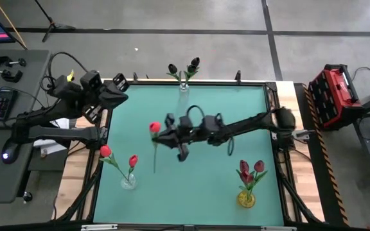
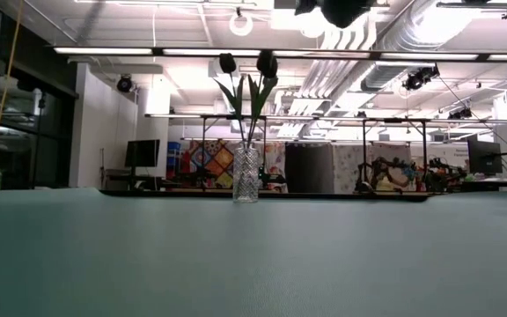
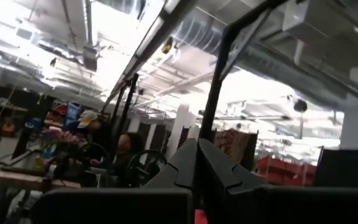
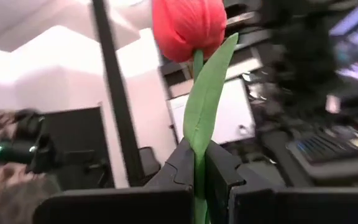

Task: Sort flowers into vase by color
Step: Put the red tulip into the bottom transparent vase

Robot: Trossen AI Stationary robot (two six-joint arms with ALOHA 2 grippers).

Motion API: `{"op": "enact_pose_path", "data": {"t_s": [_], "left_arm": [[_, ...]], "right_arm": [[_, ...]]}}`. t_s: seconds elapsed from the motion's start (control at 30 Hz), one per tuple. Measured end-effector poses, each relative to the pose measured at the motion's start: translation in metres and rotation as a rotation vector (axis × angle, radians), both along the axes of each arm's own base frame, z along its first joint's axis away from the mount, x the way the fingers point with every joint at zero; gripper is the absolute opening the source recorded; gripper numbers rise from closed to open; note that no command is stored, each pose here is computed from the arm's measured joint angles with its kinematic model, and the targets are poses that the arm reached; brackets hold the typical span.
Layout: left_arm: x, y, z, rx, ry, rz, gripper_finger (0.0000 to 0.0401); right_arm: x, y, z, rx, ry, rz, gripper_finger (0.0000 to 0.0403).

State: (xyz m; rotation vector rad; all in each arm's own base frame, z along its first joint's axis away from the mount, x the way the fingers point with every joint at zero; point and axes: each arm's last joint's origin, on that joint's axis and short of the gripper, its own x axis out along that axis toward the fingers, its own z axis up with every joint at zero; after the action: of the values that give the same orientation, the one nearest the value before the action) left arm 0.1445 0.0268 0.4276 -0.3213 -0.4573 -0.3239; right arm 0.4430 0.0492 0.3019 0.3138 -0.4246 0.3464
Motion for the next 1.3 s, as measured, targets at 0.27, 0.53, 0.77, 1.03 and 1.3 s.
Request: {"op": "enact_pose_path", "data": {"t_s": [0.27,0.53,0.77,1.03,1.3], "left_arm": [[0.002,-0.002,0.001,-0.111,-0.015,0.074,0.0000],[-0.003,0.000,0.003,-0.127,-0.047,0.169,0.0000],[-0.009,-0.001,0.005,-0.119,-0.069,0.192,0.0000],[-0.009,0.000,0.005,-0.135,-0.065,0.217,0.0000],[-0.010,0.000,0.004,-0.158,-0.057,0.212,0.0000]], "right_arm": [[0.031,0.013,0.025,-0.074,-0.104,0.332,0.0000],[0.031,0.041,0.044,-0.236,-0.139,0.428,0.0000],[0.041,0.069,0.043,-0.469,-0.008,0.204,0.0000],[0.063,0.083,0.029,-0.441,-0.033,0.239,0.0000],[0.096,0.091,0.023,-0.385,-0.103,0.271,0.0000]]}}
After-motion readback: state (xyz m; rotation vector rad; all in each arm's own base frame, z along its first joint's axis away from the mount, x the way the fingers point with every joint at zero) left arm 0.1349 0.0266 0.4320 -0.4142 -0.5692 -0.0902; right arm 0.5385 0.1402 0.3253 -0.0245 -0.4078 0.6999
